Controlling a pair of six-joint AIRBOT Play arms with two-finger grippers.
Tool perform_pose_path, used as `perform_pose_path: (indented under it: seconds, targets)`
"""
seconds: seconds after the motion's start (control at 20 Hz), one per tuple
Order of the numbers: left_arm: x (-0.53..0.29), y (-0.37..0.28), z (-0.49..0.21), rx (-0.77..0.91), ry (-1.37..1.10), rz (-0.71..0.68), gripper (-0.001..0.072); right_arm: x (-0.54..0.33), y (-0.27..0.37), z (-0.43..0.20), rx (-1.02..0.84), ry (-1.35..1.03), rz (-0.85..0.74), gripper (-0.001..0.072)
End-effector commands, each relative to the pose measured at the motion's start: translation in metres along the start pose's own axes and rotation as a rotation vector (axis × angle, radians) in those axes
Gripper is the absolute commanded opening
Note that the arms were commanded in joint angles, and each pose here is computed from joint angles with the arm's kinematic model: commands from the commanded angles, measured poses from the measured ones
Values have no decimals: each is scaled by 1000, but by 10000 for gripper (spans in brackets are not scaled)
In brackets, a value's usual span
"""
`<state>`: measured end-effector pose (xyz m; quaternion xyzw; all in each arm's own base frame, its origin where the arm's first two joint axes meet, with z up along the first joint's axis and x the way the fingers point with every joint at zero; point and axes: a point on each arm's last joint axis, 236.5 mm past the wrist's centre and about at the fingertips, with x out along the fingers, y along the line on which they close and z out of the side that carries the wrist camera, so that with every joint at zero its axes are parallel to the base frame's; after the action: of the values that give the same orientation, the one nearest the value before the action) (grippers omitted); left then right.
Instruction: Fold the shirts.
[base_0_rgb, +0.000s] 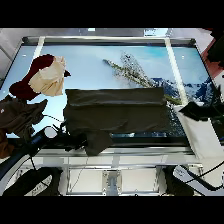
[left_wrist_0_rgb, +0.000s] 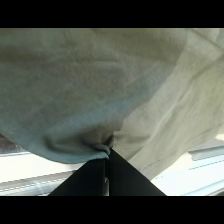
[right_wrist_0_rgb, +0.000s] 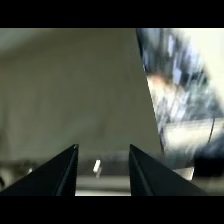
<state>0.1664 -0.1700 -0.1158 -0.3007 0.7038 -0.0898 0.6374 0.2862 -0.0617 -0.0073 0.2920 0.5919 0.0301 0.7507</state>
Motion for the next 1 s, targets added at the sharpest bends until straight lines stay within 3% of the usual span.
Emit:
perform_pose_path:
  seconds: [0.0,0.15,0.35,0.7,0.95]
  targets:
    - [0,1,-3,33,14,5,14,37,-31,-79,124,221,-34,389]
    - [0,1,-3,39,13,3,14,61,-26,-93,191,211,20,389]
    - [0,1,-4,39,17,2,14,77,-20,-56,288,20,81,389]
    - [0,1,-5,39,19,3,14,76,-51,-82,282,111,-64,389]
    - [0,1,-5,39,20,3,14,77,-53,-68,292,50,-67,387]
